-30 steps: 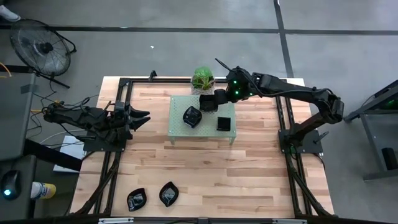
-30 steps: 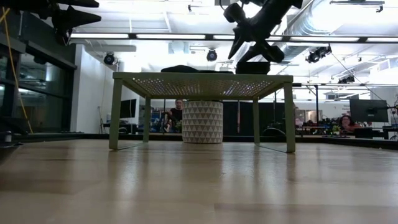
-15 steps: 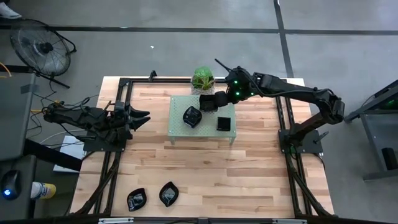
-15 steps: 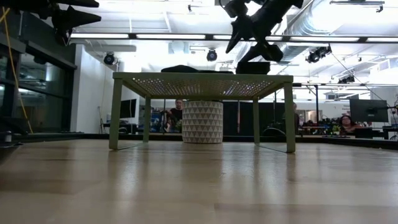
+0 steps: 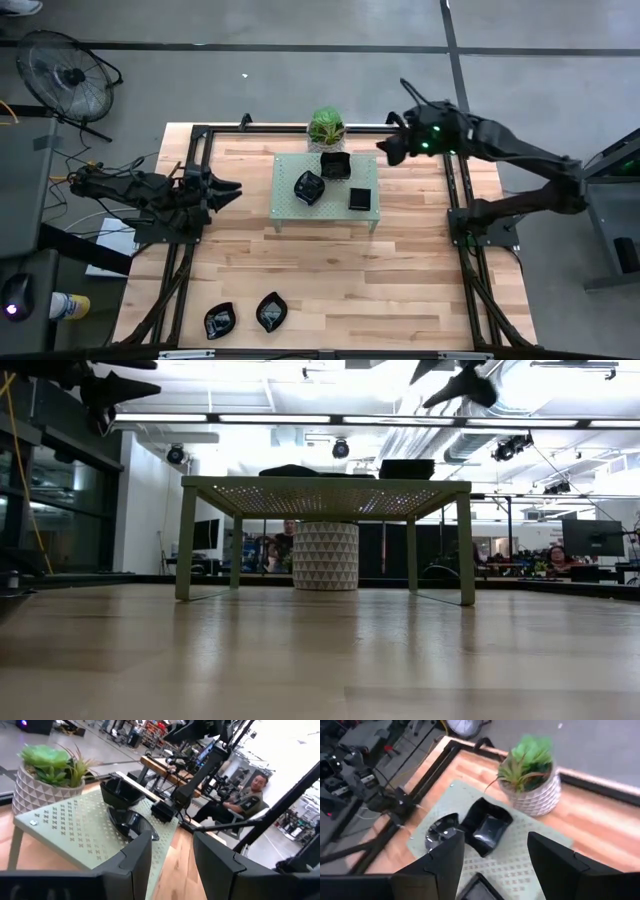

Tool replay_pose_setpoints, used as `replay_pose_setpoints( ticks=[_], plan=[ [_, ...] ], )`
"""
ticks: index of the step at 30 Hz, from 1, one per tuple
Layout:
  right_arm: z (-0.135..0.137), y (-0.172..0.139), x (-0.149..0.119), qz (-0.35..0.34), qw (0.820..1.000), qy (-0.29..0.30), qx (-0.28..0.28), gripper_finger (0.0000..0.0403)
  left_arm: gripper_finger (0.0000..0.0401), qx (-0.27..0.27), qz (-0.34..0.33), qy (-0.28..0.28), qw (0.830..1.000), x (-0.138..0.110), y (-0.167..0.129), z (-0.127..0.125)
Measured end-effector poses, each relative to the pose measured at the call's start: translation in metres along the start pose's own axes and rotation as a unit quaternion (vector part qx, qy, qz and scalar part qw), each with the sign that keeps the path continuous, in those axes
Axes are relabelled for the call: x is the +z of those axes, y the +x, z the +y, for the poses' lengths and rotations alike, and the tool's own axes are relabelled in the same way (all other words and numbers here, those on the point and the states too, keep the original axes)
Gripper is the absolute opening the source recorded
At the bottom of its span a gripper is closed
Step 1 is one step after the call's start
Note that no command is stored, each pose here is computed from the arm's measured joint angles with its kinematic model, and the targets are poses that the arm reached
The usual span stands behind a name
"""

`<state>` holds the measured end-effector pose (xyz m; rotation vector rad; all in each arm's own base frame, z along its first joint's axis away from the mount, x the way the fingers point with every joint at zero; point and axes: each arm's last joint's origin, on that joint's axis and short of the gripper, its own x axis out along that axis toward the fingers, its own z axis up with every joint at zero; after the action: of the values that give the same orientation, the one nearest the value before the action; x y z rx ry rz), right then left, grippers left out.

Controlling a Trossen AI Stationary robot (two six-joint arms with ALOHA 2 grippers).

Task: Pick & Place Mini shaped plates
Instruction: Stack the black leaf plate on the other black leaf plate on the shelf

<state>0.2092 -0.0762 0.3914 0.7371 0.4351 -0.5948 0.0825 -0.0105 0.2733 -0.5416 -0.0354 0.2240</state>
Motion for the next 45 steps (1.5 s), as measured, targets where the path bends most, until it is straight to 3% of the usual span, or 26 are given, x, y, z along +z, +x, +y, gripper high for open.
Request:
replay_pose_setpoints(
  ticks=[12, 24, 36, 45],
  plan=[
    [0.006, -0.051, -0.034, -0.011, 0.997, -0.072, 0.012, 0.0213, 0.0143, 0.001, 0.041, -0.019, 0.999, -0.009, 0.014, -0.005],
    [0.008, -0.063, -0.091, 0.011, 0.994, -0.081, 0.077, 0.0213, 0.0143, -0.026, 0.122, -0.070, 0.990, -0.041, 0.051, -0.034],
    [0.019, -0.062, -0.130, 0.046, 0.981, -0.115, 0.151, 0.0209, 0.0143, 0.009, 0.147, -0.155, 0.977, -0.092, 0.038, -0.071],
    [0.025, -0.052, -0.156, 0.035, 0.969, -0.131, 0.206, 0.0209, 0.0143, 0.008, 0.180, -0.192, 0.965, -0.107, 0.040, -0.110]
  ],
)
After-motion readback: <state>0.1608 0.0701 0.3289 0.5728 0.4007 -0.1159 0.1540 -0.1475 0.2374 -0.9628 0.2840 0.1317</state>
